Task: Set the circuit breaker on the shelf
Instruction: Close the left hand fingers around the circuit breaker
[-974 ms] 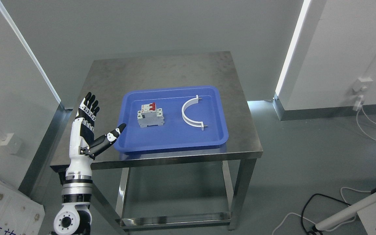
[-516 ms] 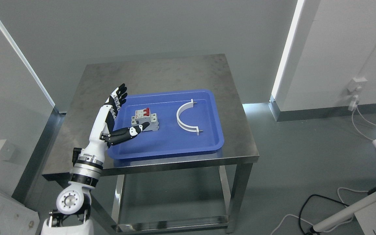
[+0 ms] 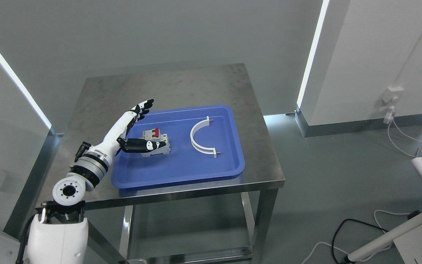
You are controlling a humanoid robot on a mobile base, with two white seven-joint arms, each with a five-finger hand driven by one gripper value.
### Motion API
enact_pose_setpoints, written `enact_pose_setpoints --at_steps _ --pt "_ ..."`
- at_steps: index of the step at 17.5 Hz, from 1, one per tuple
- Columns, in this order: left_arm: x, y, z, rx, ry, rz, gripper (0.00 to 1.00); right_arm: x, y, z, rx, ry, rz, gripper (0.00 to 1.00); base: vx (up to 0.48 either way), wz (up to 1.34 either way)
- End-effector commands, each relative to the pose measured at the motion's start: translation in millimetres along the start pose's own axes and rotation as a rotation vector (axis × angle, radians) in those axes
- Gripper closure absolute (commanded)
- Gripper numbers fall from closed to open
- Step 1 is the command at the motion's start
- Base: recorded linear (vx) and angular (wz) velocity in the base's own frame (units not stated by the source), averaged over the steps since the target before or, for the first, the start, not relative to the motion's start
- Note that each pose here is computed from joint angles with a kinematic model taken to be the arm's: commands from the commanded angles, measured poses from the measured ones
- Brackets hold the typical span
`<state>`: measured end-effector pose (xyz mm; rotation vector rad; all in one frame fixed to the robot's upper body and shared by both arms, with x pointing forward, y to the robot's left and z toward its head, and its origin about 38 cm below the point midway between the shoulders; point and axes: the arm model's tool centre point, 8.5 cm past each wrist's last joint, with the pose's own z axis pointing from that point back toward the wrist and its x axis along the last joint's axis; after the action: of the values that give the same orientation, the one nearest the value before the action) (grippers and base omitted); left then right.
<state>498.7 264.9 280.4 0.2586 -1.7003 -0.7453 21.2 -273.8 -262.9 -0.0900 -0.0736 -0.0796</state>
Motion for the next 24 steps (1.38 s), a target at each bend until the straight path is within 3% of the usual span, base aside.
enact_pose_setpoints --at_steps 1,8,12,14,18,22,24 --pt "-32 27 14 -0.008 0.133 -0.117 0.06 0.7 -11 0 -0.018 0.003 0.002 0.00 0.016 -0.01" --pt "-21 -17 -1 -0.095 0.087 -0.030 0.19 0.7 -11 0 -0.018 0.003 0.002 0.00 0.000 0.00" --pt "-23 -17 -7 -0.096 0.098 -0.018 0.39 0.7 -11 0 -0.018 0.003 0.002 0.00 0.000 0.00" --pt "-28 -13 -7 -0.091 0.107 -0.019 0.53 -0.2 -11 0 -0.018 0.004 0.002 0.00 0.000 0.00" --pt "-33 -16 -6 -0.098 0.104 -0.027 0.59 -0.2 -11 0 -0.018 0.004 0.002 0.00 0.000 0.00" --pt "-41 -10 3 -0.064 0.045 -0.035 0.86 0.7 -11 0 -0.018 0.003 0.002 0.00 0.000 0.00" --pt "-36 -10 2 -0.030 0.003 -0.005 0.89 0.7 -11 0 -0.018 0.003 0.002 0.00 0.000 0.00"
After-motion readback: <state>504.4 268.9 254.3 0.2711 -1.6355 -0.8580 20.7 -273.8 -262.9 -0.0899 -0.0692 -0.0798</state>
